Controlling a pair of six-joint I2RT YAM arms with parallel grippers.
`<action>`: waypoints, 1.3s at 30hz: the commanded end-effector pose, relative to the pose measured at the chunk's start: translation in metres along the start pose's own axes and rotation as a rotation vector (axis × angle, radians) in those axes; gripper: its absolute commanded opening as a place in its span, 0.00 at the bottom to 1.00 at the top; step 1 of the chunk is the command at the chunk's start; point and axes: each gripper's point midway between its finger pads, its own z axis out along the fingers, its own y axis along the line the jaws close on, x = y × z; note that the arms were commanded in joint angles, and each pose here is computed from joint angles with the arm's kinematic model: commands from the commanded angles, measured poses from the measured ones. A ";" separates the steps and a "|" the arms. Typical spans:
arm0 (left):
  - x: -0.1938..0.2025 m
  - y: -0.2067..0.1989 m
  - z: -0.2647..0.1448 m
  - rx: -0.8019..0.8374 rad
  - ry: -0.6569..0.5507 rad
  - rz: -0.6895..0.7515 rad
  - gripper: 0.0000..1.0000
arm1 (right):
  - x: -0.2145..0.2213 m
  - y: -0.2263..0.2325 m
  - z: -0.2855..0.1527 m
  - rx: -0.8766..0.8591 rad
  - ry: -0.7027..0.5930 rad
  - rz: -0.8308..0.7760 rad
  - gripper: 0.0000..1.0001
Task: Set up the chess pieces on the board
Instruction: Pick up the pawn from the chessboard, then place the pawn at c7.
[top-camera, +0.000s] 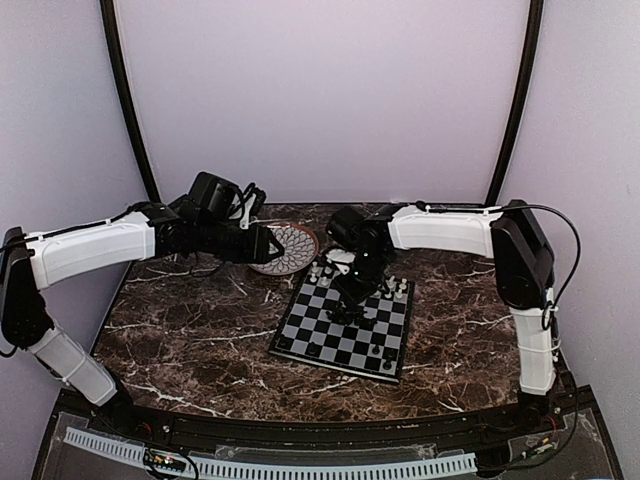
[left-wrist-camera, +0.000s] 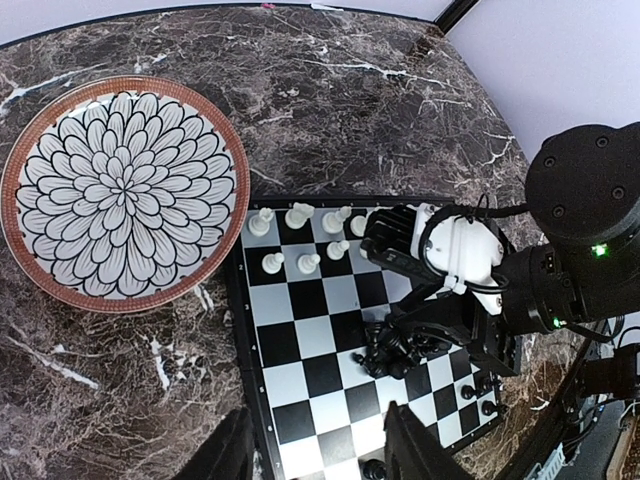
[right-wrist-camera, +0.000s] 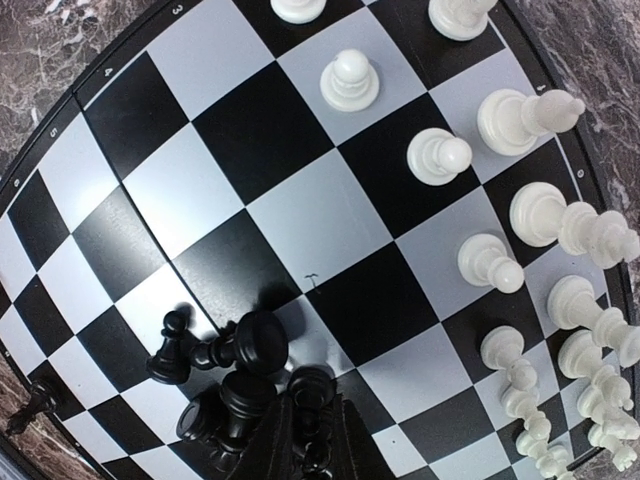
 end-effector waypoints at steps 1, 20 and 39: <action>-0.006 -0.009 -0.002 0.025 -0.006 0.004 0.47 | -0.007 0.004 0.001 -0.015 -0.010 -0.004 0.15; -0.008 -0.010 0.002 0.034 -0.003 0.004 0.47 | -0.022 -0.001 -0.030 0.023 -0.082 -0.006 0.00; -0.007 -0.010 0.001 0.029 -0.001 0.008 0.47 | 0.075 0.058 -0.059 -0.049 0.041 -0.145 0.00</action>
